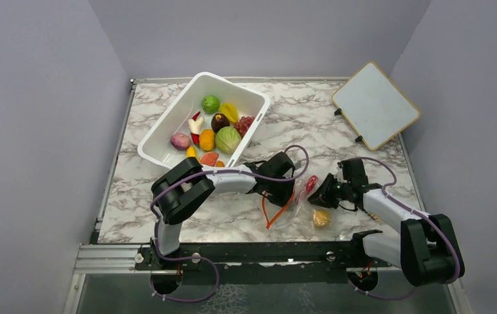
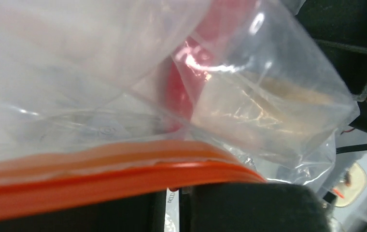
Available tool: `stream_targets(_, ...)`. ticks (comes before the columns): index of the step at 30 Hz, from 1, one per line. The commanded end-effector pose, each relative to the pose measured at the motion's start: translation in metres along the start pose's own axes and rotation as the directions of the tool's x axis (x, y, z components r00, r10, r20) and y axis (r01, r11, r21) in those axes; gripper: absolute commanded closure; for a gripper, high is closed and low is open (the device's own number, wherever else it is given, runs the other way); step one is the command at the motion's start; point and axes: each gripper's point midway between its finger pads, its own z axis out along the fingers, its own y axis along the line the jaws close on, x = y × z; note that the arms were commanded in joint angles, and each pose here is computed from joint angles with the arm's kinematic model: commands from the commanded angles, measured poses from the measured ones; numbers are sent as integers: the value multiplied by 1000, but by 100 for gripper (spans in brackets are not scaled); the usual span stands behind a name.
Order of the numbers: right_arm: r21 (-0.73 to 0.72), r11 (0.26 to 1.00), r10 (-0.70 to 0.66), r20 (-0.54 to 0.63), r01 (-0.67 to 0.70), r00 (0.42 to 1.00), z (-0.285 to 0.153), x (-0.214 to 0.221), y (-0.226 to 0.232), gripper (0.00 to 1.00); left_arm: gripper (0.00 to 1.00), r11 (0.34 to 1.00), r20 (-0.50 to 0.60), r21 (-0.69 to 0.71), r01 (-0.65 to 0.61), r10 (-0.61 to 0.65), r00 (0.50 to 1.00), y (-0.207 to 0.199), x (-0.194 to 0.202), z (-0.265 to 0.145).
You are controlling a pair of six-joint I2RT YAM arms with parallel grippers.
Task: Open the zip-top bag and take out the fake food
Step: Pick up the fake vegetable from the zipper food storage bag.
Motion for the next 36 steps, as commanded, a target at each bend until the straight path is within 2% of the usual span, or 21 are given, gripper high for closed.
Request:
stream_targets(1, 104, 995, 4, 20, -7, 1000, -1, 3, -22, 90, 98, 993, 42, -87, -74, 78, 996, 7, -12, -14)
stream_targets(6, 143, 990, 7, 58, -16, 998, -4, -5, -26, 89, 100, 964, 83, -243, -105, 128, 988, 32, -18, -31)
stream_targets(10, 158, 987, 19, 75, -31, 997, -4, -6, -29, 89, 100, 918, 19, -362, -160, 179, 984, 56, -11, -43)
stream_targets(15, 149, 988, 12, 98, -27, 995, -7, -10, -26, 89, 100, 869, -35, -443, -219, 227, 973, 72, -7, -56)
stream_targets(22, 38, 997, -74, 155, 68, 985, -27, -29, 14, 88, 100, 851, -15, -469, -238, 262, 965, 70, -19, -64)
stream_targets(30, -93, 966, -220, 192, 241, 956, -57, -40, 65, 79, 100, 854, 37, -470, -222, 270, 962, 59, -36, -68)
stream_targets(36, -215, 930, -272, 148, 299, 951, -59, -29, 84, 70, 100, 860, 30, -443, -252, 295, 955, 51, -37, -70)
